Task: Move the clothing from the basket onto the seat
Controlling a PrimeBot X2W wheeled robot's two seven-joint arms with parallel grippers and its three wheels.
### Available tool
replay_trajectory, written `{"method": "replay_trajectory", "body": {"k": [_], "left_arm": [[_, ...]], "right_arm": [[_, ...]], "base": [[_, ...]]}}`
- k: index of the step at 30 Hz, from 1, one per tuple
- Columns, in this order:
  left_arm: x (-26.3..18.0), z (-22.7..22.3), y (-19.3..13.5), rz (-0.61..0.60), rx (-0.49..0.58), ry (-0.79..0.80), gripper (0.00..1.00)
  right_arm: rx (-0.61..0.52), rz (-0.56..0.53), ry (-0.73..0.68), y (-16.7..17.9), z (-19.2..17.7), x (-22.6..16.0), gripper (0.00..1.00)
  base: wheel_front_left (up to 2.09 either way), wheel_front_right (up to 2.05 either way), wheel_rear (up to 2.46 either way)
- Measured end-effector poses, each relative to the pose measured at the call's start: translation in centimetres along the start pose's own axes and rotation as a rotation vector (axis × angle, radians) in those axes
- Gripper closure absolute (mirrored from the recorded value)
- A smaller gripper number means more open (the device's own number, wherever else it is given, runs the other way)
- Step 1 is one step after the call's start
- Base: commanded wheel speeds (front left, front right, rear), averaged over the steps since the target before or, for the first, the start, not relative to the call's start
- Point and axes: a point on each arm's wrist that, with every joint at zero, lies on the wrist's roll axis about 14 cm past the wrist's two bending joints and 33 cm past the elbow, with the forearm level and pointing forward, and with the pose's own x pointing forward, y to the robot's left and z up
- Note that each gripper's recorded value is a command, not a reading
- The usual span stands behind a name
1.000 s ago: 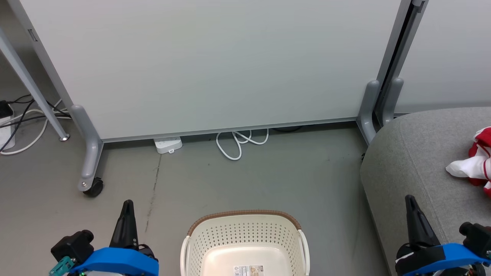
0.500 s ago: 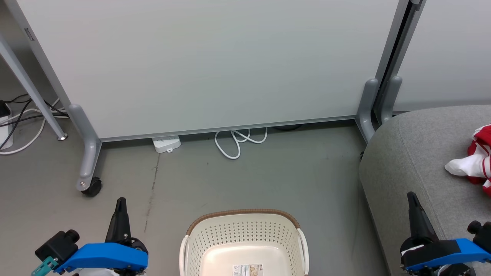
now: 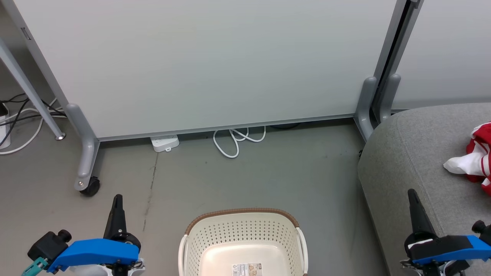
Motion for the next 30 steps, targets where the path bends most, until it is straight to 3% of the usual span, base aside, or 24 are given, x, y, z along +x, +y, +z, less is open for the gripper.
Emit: {"method": "replay_trajectory", "body": {"k": [30], "left_arm": [[0.81,0.77,-0.45,-0.016,-0.314,0.004,1.00]], "right_arm": [[0.328,0.008,0.010,0.45,0.34,0.60,1.00]], "base": [[0.00,0.00,0.00]]}}
